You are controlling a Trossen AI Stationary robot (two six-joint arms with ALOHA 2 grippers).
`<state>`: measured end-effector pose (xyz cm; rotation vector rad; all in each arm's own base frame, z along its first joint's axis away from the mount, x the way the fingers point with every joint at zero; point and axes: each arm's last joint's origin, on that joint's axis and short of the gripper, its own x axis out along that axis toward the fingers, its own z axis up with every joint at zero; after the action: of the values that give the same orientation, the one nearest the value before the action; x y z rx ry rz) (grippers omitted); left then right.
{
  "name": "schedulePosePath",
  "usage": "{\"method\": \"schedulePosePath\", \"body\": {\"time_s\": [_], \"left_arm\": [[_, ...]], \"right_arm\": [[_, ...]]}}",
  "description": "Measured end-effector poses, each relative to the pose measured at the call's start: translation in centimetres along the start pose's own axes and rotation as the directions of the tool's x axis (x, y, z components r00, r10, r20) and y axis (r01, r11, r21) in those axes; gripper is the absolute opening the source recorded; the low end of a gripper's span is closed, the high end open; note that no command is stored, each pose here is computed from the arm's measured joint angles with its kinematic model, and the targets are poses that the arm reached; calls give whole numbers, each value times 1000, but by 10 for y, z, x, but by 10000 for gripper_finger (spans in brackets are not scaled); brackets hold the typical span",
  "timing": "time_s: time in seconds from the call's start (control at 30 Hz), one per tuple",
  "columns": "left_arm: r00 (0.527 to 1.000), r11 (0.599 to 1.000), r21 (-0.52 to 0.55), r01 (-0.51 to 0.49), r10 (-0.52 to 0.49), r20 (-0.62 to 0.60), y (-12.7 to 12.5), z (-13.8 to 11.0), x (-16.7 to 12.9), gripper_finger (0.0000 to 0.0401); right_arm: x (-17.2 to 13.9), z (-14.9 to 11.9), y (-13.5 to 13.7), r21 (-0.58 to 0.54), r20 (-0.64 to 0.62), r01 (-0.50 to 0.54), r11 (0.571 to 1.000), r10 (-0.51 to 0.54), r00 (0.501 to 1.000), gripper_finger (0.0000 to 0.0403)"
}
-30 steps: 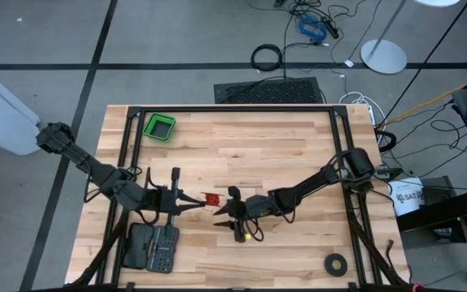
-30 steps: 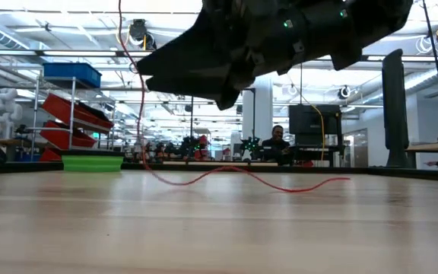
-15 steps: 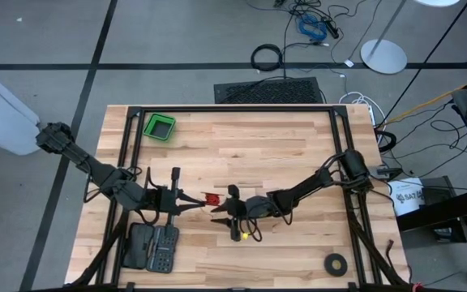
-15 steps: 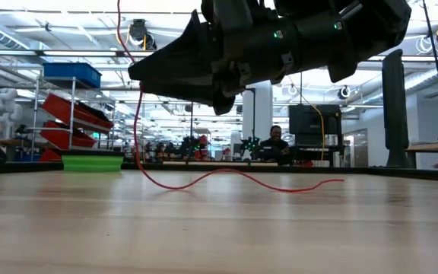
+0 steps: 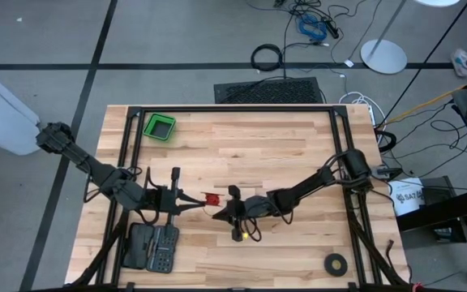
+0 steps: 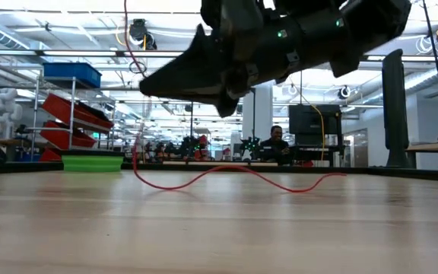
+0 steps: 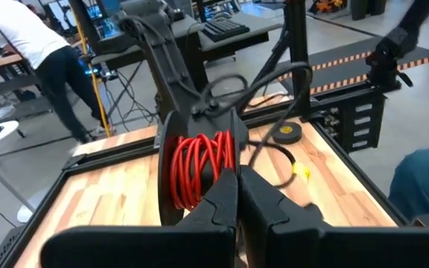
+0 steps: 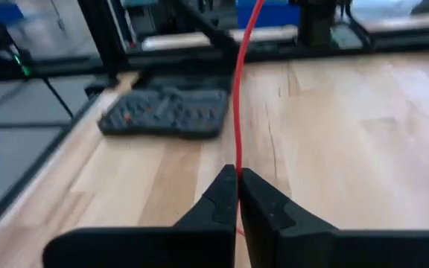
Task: Coil cords
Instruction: Coil the red wire into the spool
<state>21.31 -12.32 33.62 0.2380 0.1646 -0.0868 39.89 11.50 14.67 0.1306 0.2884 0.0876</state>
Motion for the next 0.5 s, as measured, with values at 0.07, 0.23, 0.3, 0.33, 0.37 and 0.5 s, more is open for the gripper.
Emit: {"method": "schedulePosePath", "body": {"time_s": [0.07, 0.23, 0.3, 0.33, 0.37, 0.5], "left_arm": [[1000, 1000, 5, 25, -25, -16, -3, -2, -1, 4], [993, 996, 23, 90, -87, -85, -9, -9, -4, 4], [991, 995, 29, 97, -94, -99, -11, -10, -5, 4], [990, 994, 32, 101, -97, -104, -11, -11, -5, 4], [990, 994, 33, 102, -98, -105, -12, -11, -6, 4], [989, 993, 35, 108, -104, -104, -13, -11, -6, 4]], "right_arm": [[-6, 4, 2, -2, -50, 8, 1000, -8, 999, 1], [-30, 26, 10, -28, -141, 10, 1000, -14, 990, 1], [-43, 36, 14, -35, -165, 15, 999, -21, 986, 0], [-49, 40, 16, -37, -179, 24, 999, -31, 983, 0], [-56, 45, 19, -37, -182, 27, 999, -33, 983, 0], [-84, 61, 33, -50, -211, 39, 998, -49, 976, 0]]}}
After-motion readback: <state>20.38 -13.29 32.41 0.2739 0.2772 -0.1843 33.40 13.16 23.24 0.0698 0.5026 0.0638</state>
